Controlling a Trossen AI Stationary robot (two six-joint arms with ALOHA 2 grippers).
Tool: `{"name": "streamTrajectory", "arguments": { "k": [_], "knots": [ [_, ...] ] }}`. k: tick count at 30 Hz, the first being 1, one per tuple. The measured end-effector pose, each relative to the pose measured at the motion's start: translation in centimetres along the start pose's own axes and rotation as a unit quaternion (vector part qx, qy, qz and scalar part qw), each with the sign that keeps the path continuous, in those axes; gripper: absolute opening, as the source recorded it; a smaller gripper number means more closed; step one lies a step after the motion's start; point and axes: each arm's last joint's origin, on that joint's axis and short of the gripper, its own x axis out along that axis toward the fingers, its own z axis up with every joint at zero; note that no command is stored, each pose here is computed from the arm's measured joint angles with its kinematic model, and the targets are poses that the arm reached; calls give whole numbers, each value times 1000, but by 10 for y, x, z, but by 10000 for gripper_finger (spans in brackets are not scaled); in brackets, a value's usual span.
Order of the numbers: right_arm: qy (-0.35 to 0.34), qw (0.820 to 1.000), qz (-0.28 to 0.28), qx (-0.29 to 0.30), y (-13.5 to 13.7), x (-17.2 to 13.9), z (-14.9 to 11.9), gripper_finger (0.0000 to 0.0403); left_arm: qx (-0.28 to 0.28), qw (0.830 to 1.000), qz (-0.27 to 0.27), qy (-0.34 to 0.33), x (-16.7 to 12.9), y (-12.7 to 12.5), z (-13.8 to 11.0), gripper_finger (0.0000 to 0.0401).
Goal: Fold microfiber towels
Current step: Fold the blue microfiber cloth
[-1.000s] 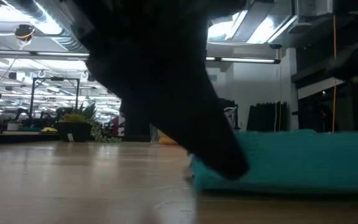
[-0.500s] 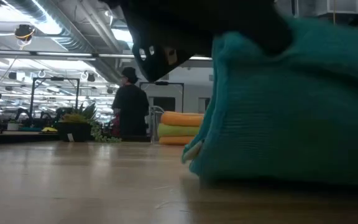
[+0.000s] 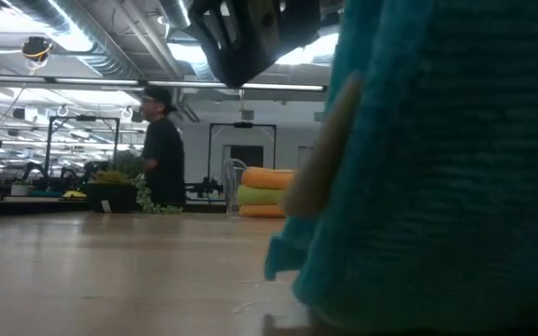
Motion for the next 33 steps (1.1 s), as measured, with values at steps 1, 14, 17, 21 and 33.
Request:
{"name": "streamTrajectory", "arguments": {
  "k": [1,14,17,21,33],
  "knots": [
    [3,1000,7,1,0,0,0,11,0,1000,-2,0,0,-1,0,3],
    [0,1000,17,9,-6,-2,7,12,-22,1000,-9,-2,0,-2,1,3],
    [4,1000,10,14,-10,-3,8,12,-24,1000,-7,-3,0,0,2,6],
    [21,997,69,-6,-8,-3,11,12,-39,999,-27,-12,0,0,6,2],
    [8,994,105,-36,-10,-4,18,12,-43,998,-49,4,1,-5,2,3]
  ]
}}
